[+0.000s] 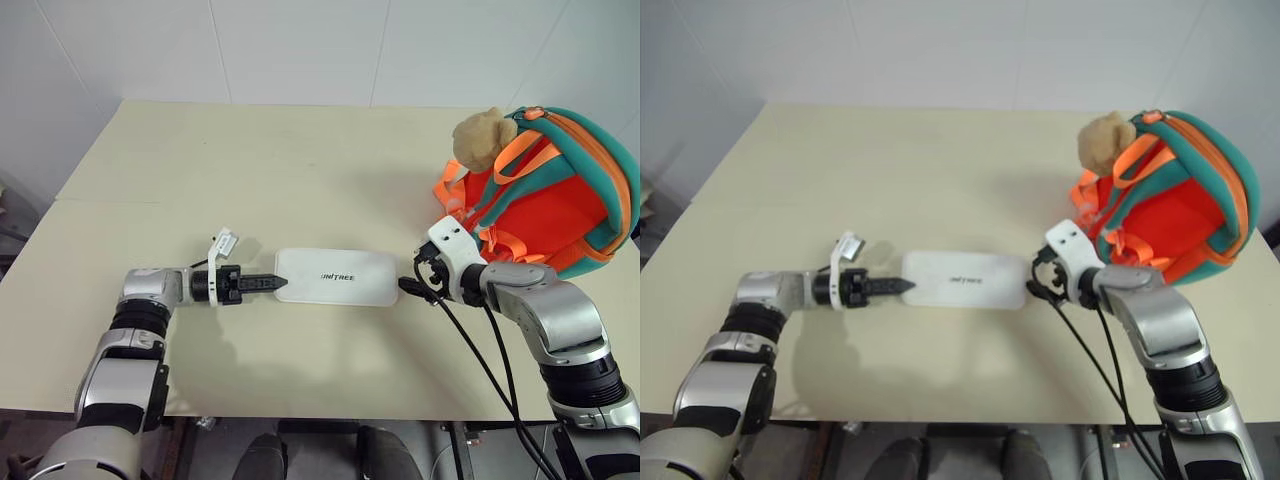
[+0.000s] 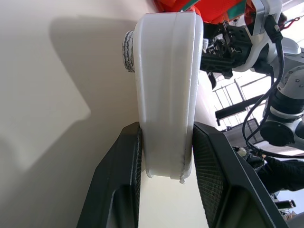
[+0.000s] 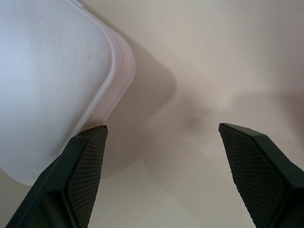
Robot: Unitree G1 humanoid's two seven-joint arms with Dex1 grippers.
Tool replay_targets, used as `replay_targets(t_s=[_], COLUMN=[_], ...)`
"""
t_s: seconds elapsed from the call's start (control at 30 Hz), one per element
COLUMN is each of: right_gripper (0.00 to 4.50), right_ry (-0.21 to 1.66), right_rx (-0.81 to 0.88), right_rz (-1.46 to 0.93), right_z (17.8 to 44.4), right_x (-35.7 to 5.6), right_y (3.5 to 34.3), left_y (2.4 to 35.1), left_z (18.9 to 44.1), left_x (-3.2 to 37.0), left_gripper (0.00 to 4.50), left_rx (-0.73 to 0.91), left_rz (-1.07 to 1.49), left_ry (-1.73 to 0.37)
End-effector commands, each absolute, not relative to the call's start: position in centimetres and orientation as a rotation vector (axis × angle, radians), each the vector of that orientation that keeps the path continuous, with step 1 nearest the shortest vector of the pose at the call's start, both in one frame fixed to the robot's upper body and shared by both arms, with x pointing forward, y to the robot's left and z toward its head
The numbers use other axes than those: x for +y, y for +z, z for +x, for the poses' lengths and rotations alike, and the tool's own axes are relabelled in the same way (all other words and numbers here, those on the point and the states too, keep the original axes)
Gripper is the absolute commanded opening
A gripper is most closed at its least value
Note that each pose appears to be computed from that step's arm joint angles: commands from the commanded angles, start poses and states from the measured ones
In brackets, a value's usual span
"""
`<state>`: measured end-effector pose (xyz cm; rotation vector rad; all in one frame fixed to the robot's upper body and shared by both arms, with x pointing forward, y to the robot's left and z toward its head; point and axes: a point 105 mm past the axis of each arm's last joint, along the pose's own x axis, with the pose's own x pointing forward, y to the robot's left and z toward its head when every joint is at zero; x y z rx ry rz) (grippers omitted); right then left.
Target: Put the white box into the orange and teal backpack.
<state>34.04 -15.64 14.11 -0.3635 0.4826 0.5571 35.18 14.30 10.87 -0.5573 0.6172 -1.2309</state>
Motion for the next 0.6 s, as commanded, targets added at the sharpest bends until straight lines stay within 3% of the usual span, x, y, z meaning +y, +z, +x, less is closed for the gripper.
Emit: replay_targets(t_s=[0.03,0.6], right_gripper=[4.50,4.50], right_ry=[0.749,0.705], right_rx=[0.427,0.434], right_rz=[-0.335,-0.339], right_z=[33.0,32.6], right_x=[-11.3,-13.2], right_y=[14.6,14.8], left_y=[11.5,13.4], left_z=[35.8,34.4], left_x=[10.7,12.4], left_gripper=[1.23,1.23], left_rx=[0.580,0.570], left_rz=[-0.542,-0.689], left_ry=[-1.296,-1.278])
